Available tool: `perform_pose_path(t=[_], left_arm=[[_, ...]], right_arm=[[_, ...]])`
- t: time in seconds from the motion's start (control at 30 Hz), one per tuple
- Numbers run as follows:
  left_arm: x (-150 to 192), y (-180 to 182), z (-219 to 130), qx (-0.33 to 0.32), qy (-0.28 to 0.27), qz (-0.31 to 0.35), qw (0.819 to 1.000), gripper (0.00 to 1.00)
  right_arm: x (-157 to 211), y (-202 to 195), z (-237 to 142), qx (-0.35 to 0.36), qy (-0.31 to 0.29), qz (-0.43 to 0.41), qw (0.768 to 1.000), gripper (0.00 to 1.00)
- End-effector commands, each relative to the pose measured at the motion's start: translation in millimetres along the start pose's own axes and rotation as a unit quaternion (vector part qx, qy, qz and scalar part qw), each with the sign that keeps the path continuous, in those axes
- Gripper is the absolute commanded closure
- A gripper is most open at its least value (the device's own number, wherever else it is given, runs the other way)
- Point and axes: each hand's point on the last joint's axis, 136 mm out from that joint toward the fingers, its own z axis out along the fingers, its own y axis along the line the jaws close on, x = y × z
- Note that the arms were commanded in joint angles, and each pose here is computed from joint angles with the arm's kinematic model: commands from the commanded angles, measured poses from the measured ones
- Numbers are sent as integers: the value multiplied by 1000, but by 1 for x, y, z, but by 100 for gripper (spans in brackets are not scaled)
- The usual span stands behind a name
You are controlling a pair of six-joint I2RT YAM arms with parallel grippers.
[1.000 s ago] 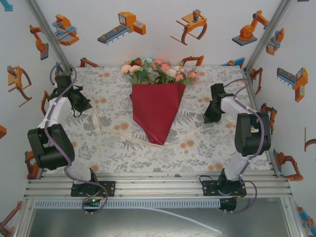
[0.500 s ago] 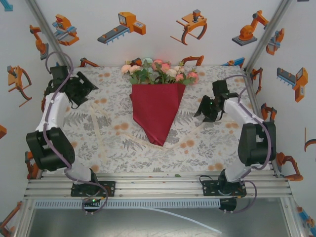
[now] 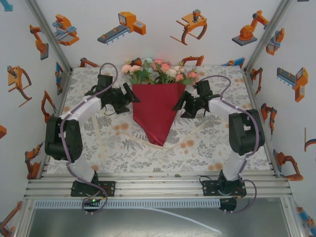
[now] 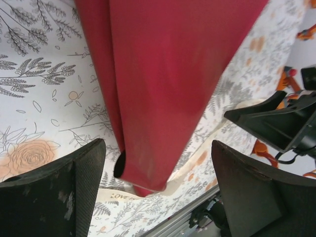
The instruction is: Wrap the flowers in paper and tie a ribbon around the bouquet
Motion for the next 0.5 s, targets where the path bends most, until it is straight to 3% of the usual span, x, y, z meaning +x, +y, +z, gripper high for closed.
perform_pose_path(t=[0.0,0.2,0.47], left_arm=[[0,-2,16,7,5,25,1000,21],[6,9,54,29,27,7,999,30],[16,12,77,58,43,-22,997,52]], right_arm=[[-10,22,17,-37,0,-4,999,37],[-4,13,45,-30,23,6,999,39],[4,1,59,-19,28,22,999,49]])
